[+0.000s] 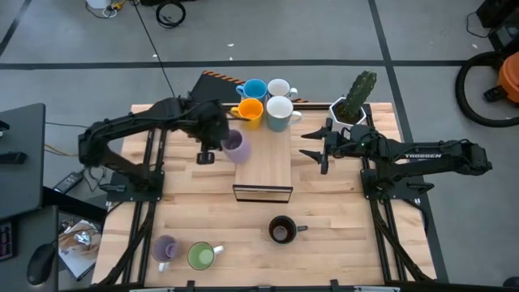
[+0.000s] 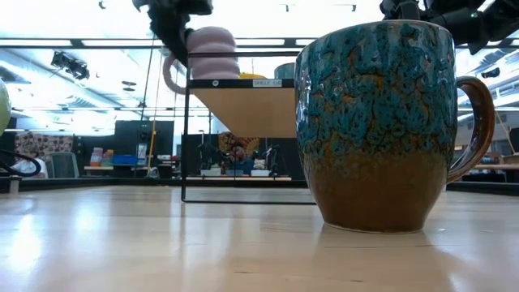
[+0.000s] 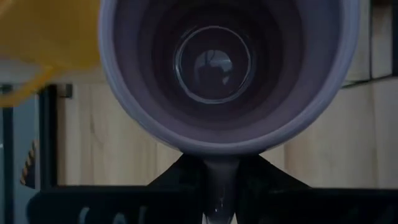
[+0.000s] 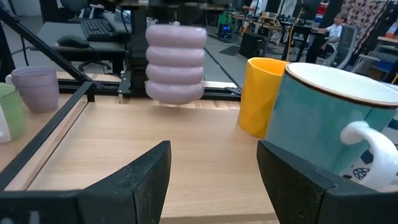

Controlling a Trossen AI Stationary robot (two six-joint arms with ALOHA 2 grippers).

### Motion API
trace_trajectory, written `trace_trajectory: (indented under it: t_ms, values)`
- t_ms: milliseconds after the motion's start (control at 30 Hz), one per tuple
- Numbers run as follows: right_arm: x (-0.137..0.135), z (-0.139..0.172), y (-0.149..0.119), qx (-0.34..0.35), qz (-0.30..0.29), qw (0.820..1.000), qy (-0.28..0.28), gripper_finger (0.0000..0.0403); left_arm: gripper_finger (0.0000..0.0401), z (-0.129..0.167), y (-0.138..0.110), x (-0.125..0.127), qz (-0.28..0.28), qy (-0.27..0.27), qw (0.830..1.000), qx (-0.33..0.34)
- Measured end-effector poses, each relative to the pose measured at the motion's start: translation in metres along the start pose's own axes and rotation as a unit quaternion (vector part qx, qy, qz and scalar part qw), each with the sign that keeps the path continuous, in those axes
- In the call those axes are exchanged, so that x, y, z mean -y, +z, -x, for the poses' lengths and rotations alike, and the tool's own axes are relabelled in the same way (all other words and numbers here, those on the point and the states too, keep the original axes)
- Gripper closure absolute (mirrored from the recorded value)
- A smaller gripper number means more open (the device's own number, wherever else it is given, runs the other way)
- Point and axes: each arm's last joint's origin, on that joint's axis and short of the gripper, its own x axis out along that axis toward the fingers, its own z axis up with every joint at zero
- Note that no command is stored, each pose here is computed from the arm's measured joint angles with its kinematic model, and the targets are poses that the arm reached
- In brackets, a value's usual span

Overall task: Place coffee mugs
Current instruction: Put the top purple mug on the shelf

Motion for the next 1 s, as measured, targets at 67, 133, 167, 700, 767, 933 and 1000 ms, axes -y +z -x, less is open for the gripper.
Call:
trace_trajectory:
  t_ms: [67,133,167,700,767,933,1000]
  values:
    - [0.000,0.000,0.000,0.000,0.004,1.000,0.000,0.0159,0.0348,-0.002,0.008,-0.005,-0.006,-0.002,1.000,-0.014]
    - [0.000,0.000,0.000,0.000,0.007,1.000,0.000,0.0159,0.0348,-0.005,0.017,-0.010,-0.012,-0.004,1.000,-0.021]
    - [0.000,0.000,0.000,0.000,0.009,1.000,0.000,0.0159,0.0348,-0.006,0.021,-0.013,-0.012,-0.005,1.000,-0.023]
    - [0.000,0.000,0.000,0.000,0.012,1.000,0.000,0.0159,0.0348,-0.031,0.045,-0.034,-0.056,-0.035,0.997,-0.051]
    - [0.000,0.000,0.000,0.001,0.010,1.000,0.000,0.0159,0.0348,-0.032,0.045,-0.036,-0.056,-0.032,0.997,-0.049]
    - [0.000,0.000,0.000,0.001,0.010,1.000,0.000,0.0159,0.0348,-0.034,0.047,-0.039,-0.063,-0.013,0.997,-0.045]
    - [0.000,0.000,0.000,0.001,0.010,1.000,0.000,0.0159,0.0337,-0.034,0.048,-0.040,-0.065,-0.010,0.997,-0.044]
